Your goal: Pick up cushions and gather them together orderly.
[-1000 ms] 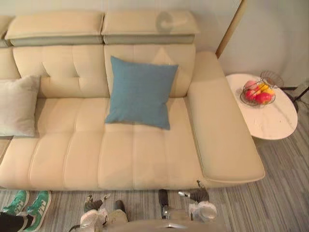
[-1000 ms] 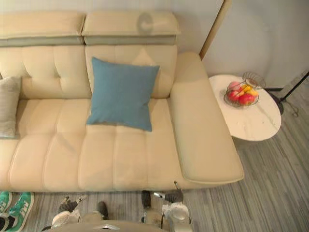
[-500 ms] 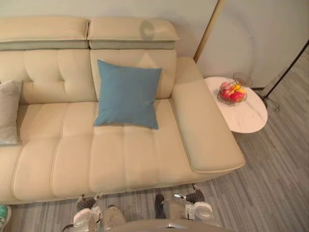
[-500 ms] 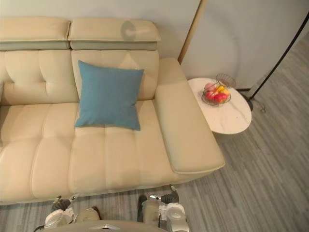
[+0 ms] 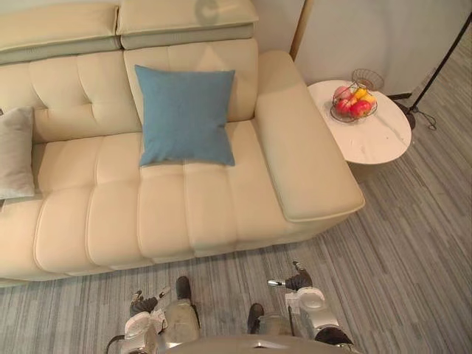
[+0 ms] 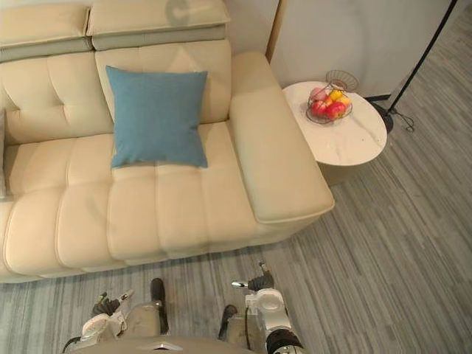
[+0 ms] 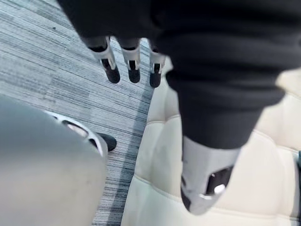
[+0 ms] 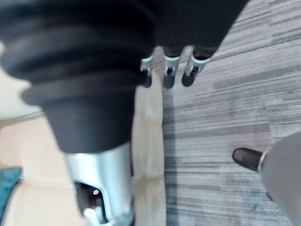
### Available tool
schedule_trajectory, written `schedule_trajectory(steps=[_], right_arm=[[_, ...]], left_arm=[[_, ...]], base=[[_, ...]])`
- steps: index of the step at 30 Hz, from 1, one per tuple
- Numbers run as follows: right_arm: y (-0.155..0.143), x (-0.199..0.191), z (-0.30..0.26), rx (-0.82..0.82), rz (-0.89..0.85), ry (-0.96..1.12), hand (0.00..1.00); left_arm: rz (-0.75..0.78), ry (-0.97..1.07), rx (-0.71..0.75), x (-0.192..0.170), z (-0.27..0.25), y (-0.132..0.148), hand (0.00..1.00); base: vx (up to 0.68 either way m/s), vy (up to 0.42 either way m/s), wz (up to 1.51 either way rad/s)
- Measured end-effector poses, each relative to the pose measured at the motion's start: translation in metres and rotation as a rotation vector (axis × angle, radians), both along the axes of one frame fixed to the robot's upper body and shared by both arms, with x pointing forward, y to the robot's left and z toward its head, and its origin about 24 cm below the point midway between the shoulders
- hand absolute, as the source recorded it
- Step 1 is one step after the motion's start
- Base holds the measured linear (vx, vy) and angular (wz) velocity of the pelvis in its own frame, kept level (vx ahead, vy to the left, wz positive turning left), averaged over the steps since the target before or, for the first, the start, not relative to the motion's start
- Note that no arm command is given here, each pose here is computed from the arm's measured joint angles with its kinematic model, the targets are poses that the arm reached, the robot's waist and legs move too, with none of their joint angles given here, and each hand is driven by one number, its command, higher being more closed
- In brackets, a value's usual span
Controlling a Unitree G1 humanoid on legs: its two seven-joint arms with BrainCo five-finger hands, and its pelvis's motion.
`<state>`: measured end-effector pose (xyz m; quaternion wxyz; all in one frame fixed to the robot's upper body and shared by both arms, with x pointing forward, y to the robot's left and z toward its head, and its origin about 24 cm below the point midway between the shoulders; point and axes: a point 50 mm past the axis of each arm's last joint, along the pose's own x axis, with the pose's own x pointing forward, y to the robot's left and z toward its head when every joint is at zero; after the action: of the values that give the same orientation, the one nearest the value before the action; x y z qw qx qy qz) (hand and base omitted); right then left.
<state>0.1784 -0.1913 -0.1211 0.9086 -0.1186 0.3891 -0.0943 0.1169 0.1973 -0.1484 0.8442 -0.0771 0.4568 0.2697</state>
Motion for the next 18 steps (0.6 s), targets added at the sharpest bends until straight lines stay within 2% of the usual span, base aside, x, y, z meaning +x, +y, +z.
schedule_trajectory(steps=[3, 10, 15, 18], right_arm=[[-0.002, -0.017, -0.004, 0.003, -0.023, 0.018, 0.00], [0.004, -0.049, -0.018, 0.083, -0.161, 0.107, 0.00], [0.002, -0.051, -0.019, 0.104, -0.207, 0.105, 0.00], [0.002, -0.047, -0.018, 0.105, -0.203, 0.093, 0.00]], left_arm=[[0.004, 0.006, -0.016, -0.003, -0.002, -0.006, 0.00], [0.051, 0.022, -0.001, -0.013, -0.002, 0.006, 0.00], [0.029, 0.036, 0.002, -0.014, -0.004, 0.005, 0.00], [0.012, 0.055, 0.000, -0.015, -0.006, 0.003, 0.00]], base=[[-0.10, 0.165, -0.48], [-0.08, 0.160, -0.40], [0.06, 0.035, -0.52], [0.07, -0.004, -1.34]])
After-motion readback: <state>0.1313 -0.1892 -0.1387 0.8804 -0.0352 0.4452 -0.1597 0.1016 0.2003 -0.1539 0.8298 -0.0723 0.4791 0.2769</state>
